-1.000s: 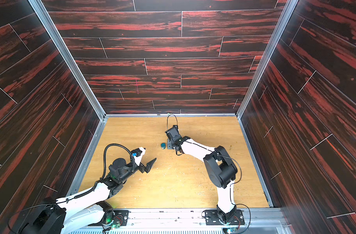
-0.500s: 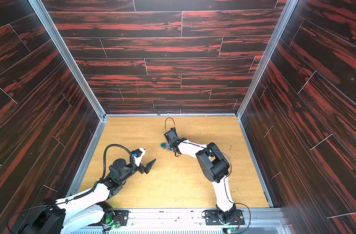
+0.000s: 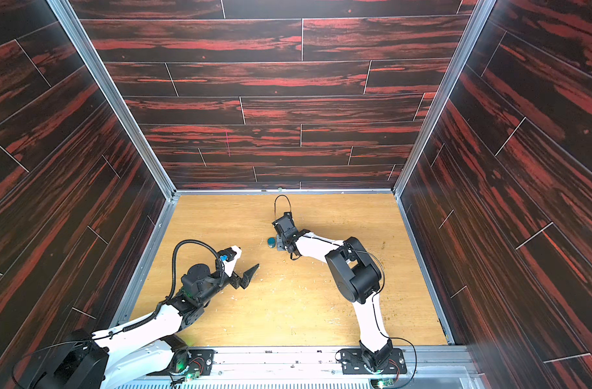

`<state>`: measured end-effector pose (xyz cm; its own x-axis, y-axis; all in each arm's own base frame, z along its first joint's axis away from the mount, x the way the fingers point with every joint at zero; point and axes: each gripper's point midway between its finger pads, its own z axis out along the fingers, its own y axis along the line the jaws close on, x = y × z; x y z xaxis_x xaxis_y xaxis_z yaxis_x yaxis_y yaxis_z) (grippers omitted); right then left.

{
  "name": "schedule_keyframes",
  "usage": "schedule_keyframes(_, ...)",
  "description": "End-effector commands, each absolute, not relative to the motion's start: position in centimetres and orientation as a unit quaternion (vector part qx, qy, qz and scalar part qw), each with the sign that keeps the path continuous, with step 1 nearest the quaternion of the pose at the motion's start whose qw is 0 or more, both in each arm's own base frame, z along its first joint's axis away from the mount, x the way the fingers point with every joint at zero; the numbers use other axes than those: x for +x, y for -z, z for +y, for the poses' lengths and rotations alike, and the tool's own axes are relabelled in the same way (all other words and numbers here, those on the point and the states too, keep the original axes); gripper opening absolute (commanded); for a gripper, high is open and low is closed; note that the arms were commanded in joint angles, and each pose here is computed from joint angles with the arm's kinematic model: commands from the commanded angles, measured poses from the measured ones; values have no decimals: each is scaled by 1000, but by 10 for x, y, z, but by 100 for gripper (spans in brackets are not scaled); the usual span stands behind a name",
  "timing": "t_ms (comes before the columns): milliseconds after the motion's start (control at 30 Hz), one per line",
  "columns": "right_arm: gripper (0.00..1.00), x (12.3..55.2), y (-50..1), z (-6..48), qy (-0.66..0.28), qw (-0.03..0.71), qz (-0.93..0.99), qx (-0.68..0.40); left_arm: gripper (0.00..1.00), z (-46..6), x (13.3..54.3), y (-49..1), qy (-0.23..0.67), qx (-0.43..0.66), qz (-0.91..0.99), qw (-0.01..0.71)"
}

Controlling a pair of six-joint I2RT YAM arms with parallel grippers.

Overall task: Close the paint jar lid
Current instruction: Place the paint jar at the center of the board, then reset both arms

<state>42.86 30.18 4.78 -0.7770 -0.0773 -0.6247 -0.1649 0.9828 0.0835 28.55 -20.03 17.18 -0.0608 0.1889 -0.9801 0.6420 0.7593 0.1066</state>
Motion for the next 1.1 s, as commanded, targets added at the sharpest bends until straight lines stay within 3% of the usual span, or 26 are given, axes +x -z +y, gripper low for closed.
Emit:
schedule_keyframes(0,76,434,-61,301,-65,333,939,-60,94,-197,283,-171,177,295,704,621)
schedule_keyframes(233,90,429,-138,297,-105,399,909,-61,95,-180,297,-181,135,249,714,640)
schedule_keyframes(433,90,413,-203,259,-117,463,876,-73,95,-140,321,-197,27,172,726,665)
schedule_keyframes(567,90,400,-224,203,-106,516,849,-45,95,-116,331,-206,-33,133,725,675)
schedule_keyframes(867,92,378,-199,66,16,574,817,52,96,-46,347,-183,-134,28,739,659)
schedule_keyframes(1067,92,370,-167,25,63,568,818,63,96,-30,354,-169,-139,5,743,655)
